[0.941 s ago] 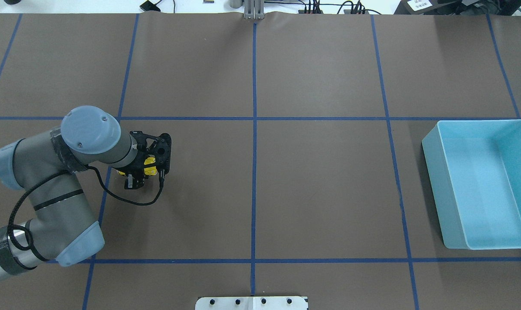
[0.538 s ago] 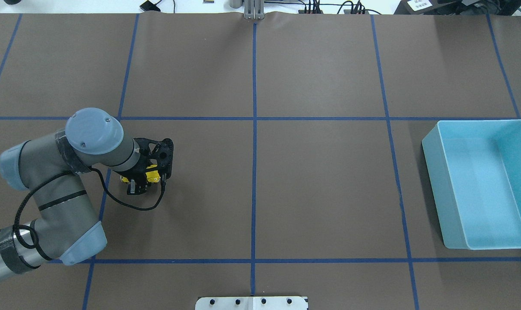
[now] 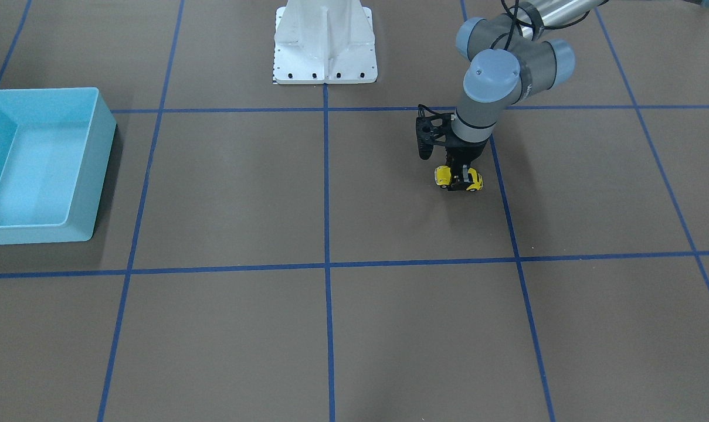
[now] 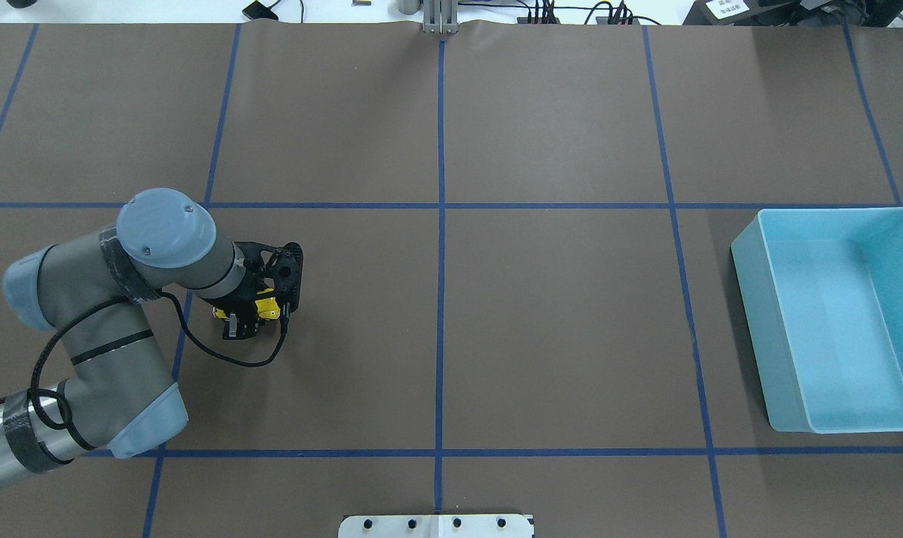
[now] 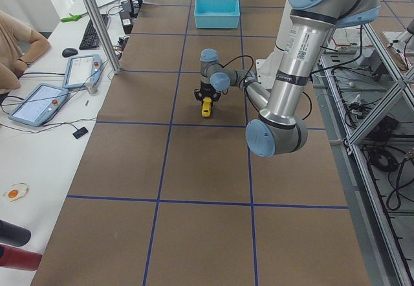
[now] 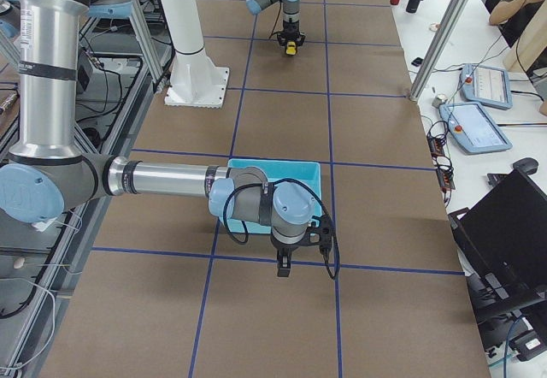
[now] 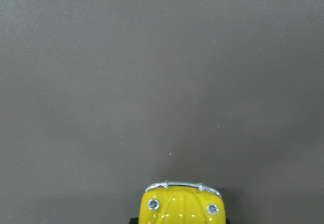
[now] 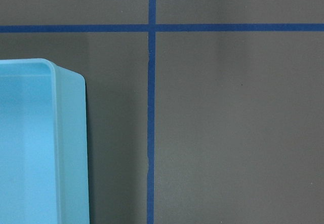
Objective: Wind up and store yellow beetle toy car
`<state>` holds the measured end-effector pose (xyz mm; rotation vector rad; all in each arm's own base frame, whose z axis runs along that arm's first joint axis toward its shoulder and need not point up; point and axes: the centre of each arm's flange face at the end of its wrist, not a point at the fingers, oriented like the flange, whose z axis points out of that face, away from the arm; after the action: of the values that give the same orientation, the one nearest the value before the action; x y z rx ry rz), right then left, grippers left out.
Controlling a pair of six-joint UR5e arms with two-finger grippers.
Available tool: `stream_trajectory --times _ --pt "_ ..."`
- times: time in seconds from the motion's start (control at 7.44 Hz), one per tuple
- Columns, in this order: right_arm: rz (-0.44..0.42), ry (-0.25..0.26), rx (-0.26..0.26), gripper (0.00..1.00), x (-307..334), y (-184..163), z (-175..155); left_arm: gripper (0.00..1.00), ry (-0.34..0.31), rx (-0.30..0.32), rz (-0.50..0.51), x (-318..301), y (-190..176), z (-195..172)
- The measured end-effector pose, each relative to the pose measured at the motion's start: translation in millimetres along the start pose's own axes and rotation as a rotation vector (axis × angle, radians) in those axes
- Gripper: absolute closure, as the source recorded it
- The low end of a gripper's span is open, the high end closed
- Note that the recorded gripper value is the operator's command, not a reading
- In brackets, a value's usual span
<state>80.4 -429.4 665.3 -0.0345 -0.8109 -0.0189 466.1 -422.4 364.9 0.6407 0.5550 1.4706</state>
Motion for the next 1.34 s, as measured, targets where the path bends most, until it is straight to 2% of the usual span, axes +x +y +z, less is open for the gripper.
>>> stream_trajectory --times 1.34 --pt "-0.001 0.0 0.001 0.0 0 -1 -1 0.91 0.005 -0.021 -0.004 2 14 7"
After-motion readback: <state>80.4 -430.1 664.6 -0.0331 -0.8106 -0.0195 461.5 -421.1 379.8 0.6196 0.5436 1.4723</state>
